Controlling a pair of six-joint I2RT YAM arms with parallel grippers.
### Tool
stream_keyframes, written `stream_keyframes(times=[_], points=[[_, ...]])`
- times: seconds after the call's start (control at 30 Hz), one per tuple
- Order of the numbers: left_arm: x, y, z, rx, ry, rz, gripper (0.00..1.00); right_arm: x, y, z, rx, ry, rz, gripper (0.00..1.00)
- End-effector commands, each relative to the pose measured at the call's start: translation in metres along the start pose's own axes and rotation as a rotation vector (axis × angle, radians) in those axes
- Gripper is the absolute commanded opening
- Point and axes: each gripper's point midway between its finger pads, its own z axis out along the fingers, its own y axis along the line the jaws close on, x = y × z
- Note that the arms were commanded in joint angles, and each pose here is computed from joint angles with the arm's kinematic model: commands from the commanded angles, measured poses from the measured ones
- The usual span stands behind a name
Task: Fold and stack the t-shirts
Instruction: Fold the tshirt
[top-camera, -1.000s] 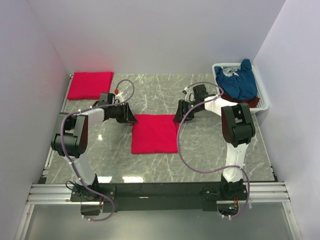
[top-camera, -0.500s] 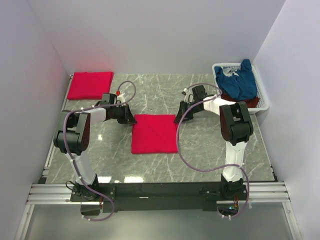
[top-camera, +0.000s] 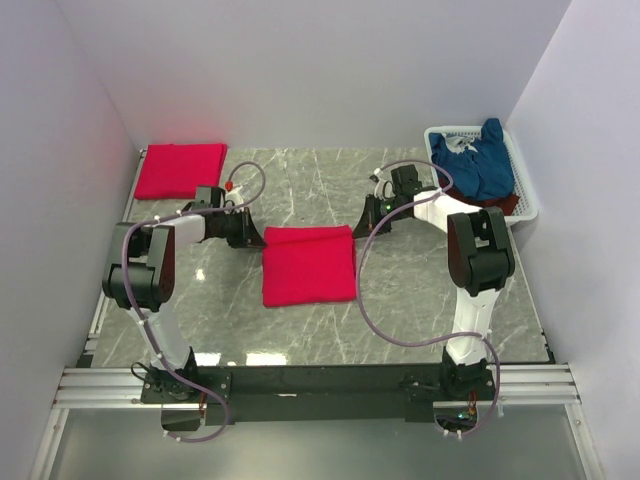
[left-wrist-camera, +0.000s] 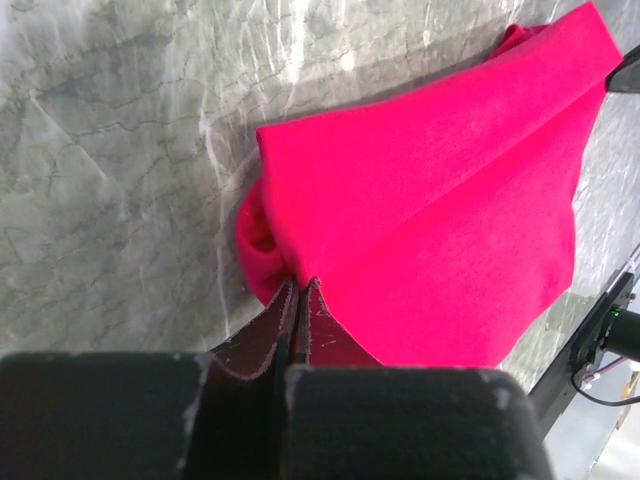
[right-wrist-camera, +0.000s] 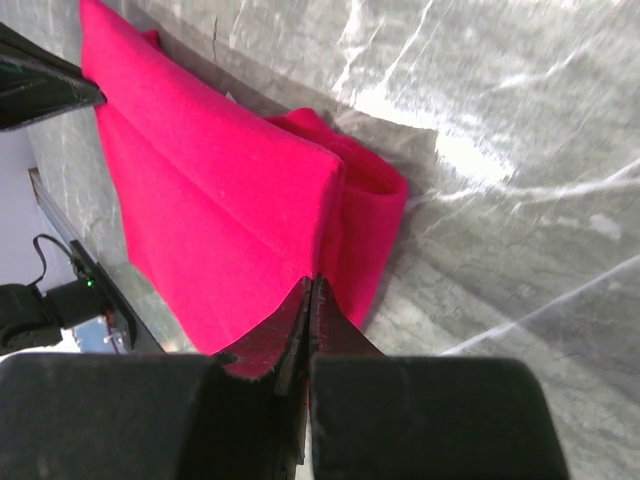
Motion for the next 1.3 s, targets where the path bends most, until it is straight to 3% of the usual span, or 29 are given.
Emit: stream_keyframes(times=[0.0, 0.23, 0.3, 0.33, 0.37, 0.4, 0.47, 0.53, 0.77, 1.0, 1.07, 1.1, 1.17, 1.23, 1.27], points=[[-0.015, 0.007, -0.005, -0.026, -0.037, 0.045, 0.01, -0.022, -0.011, -0.006, 0.05, -0.087, -0.023, 0.0], [-0.02, 0.021, 0.01, -0.04, -0.037, 0.038, 0.01, -0.024, -0.019, 0.013, 0.037, -0.065, -0.004, 0.0], [-0.026, 0.011, 0.006, -0.002, -0.048, 0.053, 0.07, -0.025, -0.011, 0.014, 0.009, -0.049, -0.01, 0.0], [-0.025, 0.004, 0.004, 0.025, -0.045, 0.057, 0.15, -0.021, -0.006, 0.012, -0.011, -0.031, -0.011, 0.05], [-0.029, -0.006, -0.004, 0.048, -0.062, 0.075, 0.2, -0.023, 0.001, 0.005, -0.023, -0.04, -0.024, 0.17], [-0.029, -0.012, -0.008, 0.064, -0.065, 0.089, 0.29, -0.018, 0.004, 0.001, -0.029, -0.032, -0.027, 0.24], [-0.019, -0.023, -0.015, 0.103, -0.05, 0.089, 0.34, -0.015, 0.016, -0.01, -0.05, -0.036, -0.057, 0.36], [-0.01, -0.03, -0.023, 0.117, -0.049, 0.083, 0.39, -0.001, 0.018, -0.013, -0.062, -0.004, -0.045, 0.37], [0.021, -0.026, -0.019, 0.106, 0.0, 0.015, 0.4, 0.036, 0.013, -0.001, -0.062, 0.071, -0.005, 0.38], [0.035, -0.015, -0.006, 0.081, 0.043, -0.016, 0.42, 0.045, 0.008, 0.018, -0.048, 0.117, -0.007, 0.4], [0.037, -0.015, -0.003, 0.085, 0.053, -0.016, 0.4, 0.046, 0.008, 0.02, -0.052, 0.125, -0.003, 0.38], [0.036, -0.017, -0.003, 0.091, 0.053, -0.01, 0.33, 0.047, 0.008, 0.02, -0.055, 0.126, -0.007, 0.35], [0.035, -0.018, -0.003, 0.097, 0.05, -0.005, 0.26, 0.048, 0.008, 0.019, -0.053, 0.128, -0.011, 0.17], [0.029, -0.019, -0.005, 0.102, 0.04, -0.002, 0.1, 0.046, 0.006, 0.015, -0.039, 0.121, -0.02, 0.0], [0.026, -0.018, -0.006, 0.1, 0.028, -0.001, 0.05, 0.044, 0.004, 0.013, -0.032, 0.113, -0.019, 0.0]])
